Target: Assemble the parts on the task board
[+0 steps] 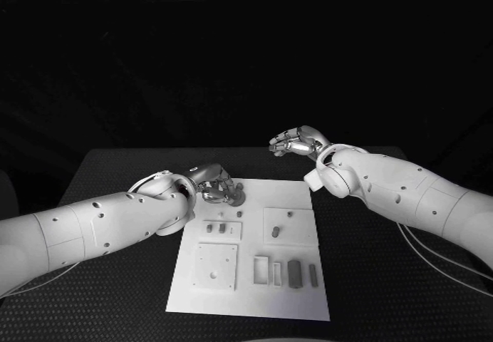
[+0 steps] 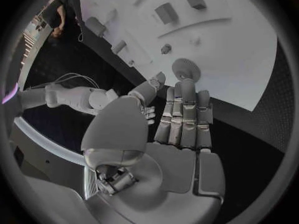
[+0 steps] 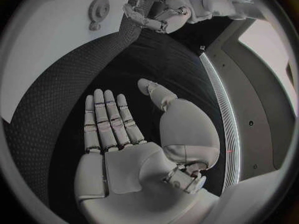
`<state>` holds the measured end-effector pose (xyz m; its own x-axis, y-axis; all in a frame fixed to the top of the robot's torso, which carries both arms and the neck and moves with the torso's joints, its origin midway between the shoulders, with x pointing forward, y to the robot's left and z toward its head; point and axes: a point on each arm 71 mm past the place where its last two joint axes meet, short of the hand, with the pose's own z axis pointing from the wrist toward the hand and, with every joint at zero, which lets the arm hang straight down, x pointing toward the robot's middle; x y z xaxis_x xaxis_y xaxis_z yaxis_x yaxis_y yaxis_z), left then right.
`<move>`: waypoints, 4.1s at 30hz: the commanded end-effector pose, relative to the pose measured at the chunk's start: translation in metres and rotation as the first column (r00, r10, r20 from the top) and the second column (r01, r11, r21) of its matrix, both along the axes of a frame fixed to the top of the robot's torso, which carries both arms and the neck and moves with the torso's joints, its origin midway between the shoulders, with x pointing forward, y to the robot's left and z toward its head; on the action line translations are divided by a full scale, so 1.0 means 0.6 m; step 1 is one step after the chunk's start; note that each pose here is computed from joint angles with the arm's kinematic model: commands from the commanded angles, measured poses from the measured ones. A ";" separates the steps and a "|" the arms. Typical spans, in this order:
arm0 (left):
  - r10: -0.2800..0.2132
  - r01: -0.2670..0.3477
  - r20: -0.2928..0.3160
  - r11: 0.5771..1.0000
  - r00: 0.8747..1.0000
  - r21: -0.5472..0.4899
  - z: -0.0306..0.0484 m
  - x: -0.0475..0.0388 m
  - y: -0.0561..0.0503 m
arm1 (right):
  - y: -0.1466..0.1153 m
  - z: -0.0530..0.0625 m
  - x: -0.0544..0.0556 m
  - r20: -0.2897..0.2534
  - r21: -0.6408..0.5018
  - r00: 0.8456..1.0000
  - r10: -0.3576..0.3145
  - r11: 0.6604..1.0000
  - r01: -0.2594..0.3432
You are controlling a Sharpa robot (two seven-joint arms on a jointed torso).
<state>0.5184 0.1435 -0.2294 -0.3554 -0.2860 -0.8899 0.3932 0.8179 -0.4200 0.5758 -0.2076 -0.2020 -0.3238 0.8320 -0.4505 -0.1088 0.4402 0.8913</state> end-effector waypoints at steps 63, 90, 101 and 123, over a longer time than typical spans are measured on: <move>-0.151 0.148 -0.002 0.970 0.989 0.194 -0.058 -0.012 -0.048 | 0.012 0.002 -0.003 0.003 0.007 1.000 0.024 1.000 -0.024; -0.172 0.176 -0.039 0.964 0.984 0.199 -0.074 -0.019 -0.059 | 0.015 0.002 -0.003 0.001 0.008 1.000 0.028 1.000 -0.028; -0.181 0.190 -0.061 0.957 0.982 0.219 -0.077 -0.020 -0.058 | 0.015 0.002 -0.004 0.001 0.009 1.000 0.029 1.000 -0.029; -0.158 0.154 0.035 0.982 0.987 0.106 -0.062 -0.019 -0.058 | 0.016 0.001 -0.003 0.000 0.009 1.000 0.031 0.999 -0.031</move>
<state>0.5077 0.1106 -0.2696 -0.3690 -0.0781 -0.9262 0.5310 0.8001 -0.2790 0.5744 -0.1996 -0.2011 -0.3374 0.8295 -0.4451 -0.1153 0.4329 0.8940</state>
